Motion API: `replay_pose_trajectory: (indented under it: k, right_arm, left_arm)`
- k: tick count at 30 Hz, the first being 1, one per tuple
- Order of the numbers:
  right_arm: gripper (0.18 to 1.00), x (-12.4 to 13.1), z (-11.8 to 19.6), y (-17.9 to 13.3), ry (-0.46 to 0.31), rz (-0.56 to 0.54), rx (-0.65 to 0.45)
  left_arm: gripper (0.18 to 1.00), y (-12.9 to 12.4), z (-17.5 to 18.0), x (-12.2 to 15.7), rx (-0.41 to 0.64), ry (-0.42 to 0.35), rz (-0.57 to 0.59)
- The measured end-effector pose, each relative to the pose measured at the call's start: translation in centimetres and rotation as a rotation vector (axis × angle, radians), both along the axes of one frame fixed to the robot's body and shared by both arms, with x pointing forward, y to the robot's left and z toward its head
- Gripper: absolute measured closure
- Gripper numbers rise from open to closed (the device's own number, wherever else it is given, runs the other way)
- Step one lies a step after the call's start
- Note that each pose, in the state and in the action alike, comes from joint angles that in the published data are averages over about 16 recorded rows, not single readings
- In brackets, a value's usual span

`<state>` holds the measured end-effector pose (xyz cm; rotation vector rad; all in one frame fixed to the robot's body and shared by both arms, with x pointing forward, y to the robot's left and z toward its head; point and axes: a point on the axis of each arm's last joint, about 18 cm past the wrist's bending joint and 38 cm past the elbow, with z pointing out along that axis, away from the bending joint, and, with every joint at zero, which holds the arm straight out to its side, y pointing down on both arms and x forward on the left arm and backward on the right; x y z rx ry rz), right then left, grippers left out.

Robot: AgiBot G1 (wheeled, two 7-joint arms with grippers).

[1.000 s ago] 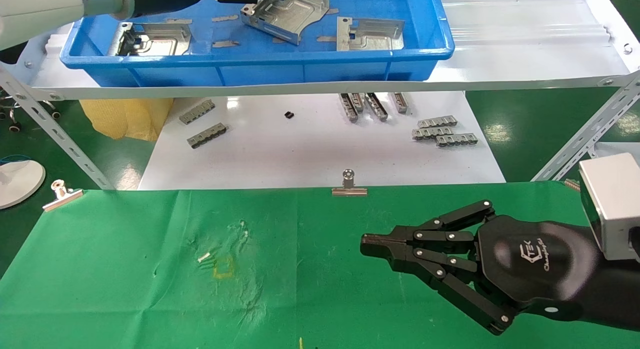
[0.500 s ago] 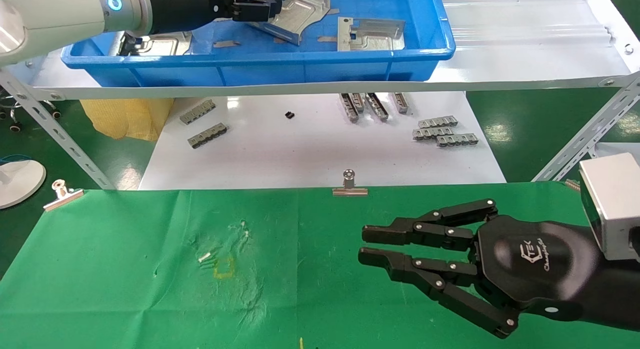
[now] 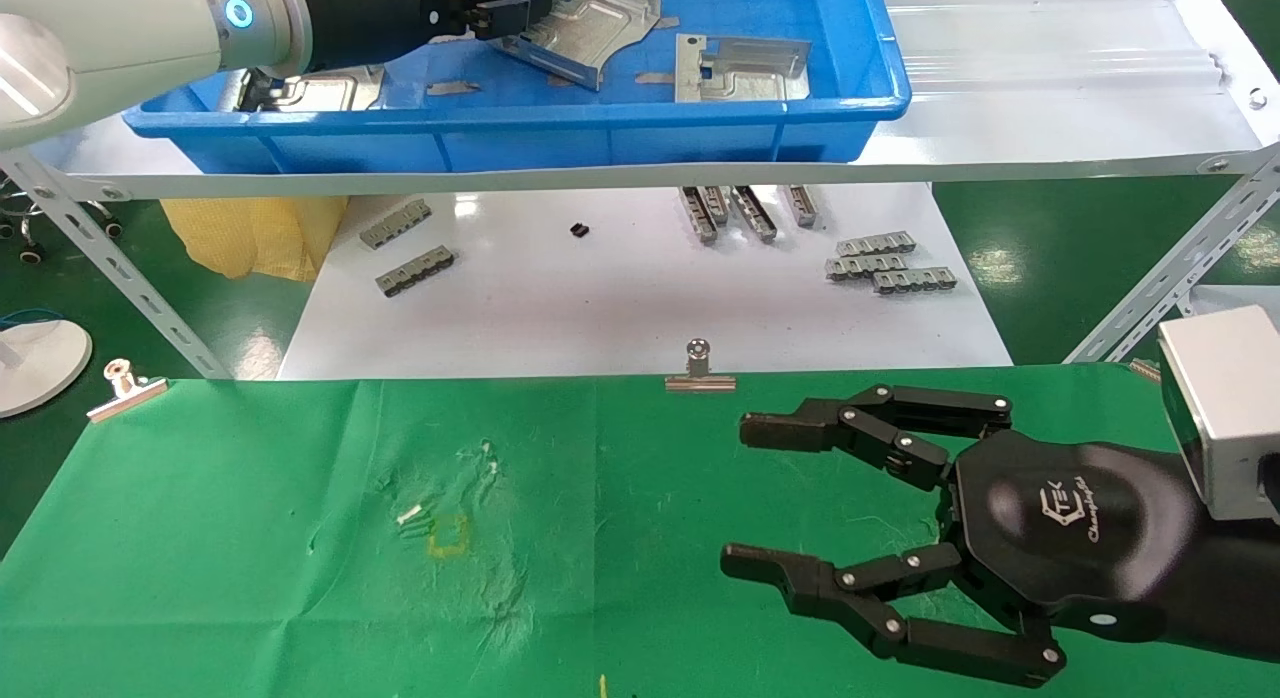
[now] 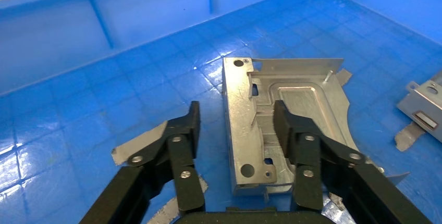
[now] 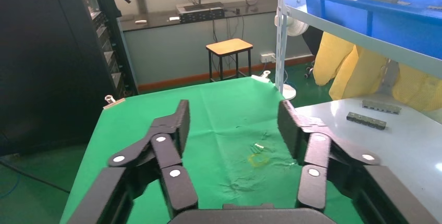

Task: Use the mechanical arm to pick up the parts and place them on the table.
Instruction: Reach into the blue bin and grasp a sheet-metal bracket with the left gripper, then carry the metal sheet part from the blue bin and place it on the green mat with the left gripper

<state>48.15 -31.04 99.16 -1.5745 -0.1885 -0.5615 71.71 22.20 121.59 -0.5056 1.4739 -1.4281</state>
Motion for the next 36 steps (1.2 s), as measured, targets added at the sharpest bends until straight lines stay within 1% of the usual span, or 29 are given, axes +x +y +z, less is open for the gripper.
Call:
replay_pose_trajectory:
  k: [2,6,8,12,14,18,20,24,30,36]
  right_arm:
    - [0.598,0.0,0.0,0.0,0.000,0.000,0.000]
    - [0.490,0.0,0.0,0.0,0.000,0.000,0.000]
    - [0.455,0.0,0.0,0.0,0.000,0.000,0.000]
    - [0.361,0.0,0.0,0.0,0.000,0.000,0.000]
    - [0.335,0.0,0.0,0.0,0.000,0.000,0.000]
    - [0.270,0.0,0.0,0.0,0.000,0.000,0.000]
    - [0.252,0.0,0.0,0.0,0.000,0.000,0.000]
    - [0.212,0.0,0.0,0.0,0.000,0.000,0.000]
    - [0.186,0.0,0.0,0.0,0.000,0.000,0.000]
    - [0.179,0.0,0.0,0.0,0.000,0.000,0.000]
  left_arm:
    - [0.583,0.0,-0.1,0.1,-0.003,0.001,0.003]
    - [0.673,0.0,-0.2,0.2,-0.003,0.003,0.008]
    - [0.725,0.0,-0.2,0.2,-0.001,0.004,0.010]
    - [0.796,-0.1,-0.2,0.2,0.003,0.001,0.010]
    - [0.835,-0.2,0.0,0.1,0.004,-0.004,0.007]
    - [0.873,-0.3,0.6,-0.3,0.007,-0.023,-0.005]
    - [0.892,-0.2,0.9,-0.6,0.010,-0.033,-0.015]
    - [0.903,-0.1,1.4,-1.4,0.026,-0.057,-0.050]
    - [0.909,1.0,1.8,-3.3,0.072,-0.104,-0.131]
    - [0.909,3.0,1.0,-5.7,0.155,-0.148,-0.228]
